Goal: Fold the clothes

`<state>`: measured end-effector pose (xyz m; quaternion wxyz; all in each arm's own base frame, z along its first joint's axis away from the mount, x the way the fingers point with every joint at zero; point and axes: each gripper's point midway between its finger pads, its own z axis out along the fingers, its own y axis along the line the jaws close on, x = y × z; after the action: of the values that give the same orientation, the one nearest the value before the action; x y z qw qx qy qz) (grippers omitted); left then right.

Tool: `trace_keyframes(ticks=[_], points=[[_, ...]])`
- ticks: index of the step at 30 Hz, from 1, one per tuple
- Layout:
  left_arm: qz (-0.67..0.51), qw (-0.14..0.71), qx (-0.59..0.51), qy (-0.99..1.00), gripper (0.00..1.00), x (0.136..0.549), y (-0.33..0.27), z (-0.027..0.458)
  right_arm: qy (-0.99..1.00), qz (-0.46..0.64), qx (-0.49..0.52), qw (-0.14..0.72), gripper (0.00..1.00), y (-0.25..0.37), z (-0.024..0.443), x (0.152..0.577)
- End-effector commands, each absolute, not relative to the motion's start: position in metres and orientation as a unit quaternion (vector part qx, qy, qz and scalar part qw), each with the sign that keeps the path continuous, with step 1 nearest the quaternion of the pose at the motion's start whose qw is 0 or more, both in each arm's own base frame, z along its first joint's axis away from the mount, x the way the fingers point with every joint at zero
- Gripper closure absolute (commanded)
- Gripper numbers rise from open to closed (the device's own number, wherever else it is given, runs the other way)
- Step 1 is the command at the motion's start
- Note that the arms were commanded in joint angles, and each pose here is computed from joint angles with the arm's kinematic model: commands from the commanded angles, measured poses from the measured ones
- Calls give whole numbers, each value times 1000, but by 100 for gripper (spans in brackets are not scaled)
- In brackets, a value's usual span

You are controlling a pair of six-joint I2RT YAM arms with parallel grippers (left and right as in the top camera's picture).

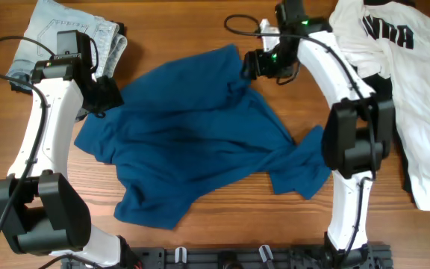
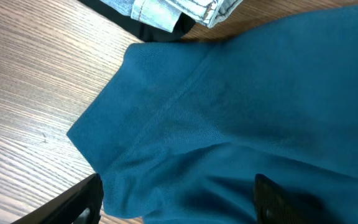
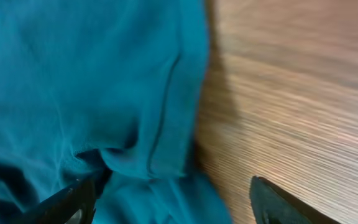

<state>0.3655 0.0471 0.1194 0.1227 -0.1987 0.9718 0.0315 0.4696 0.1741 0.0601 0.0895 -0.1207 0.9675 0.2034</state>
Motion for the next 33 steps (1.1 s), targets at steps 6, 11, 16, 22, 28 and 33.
trace_keyframes(ticks=[6,11,16,22,28,33], points=[[26,123,-197,972,22,366,46,120,958,236,-155,52,58,215,29,452],[26,123,-197,972,22,366,46,120,966,201,-136,93,80,207,26,475],[26,124,-197,972,22,367,46,120,965,160,-113,173,96,199,27,516],[24,140,-197,970,5,374,46,122,948,153,-117,254,96,202,48,552],[22,125,-139,982,0,369,42,123,958,172,-154,168,27,205,31,510],[4,140,-133,981,0,377,36,142,959,161,-179,152,21,200,27,502]])
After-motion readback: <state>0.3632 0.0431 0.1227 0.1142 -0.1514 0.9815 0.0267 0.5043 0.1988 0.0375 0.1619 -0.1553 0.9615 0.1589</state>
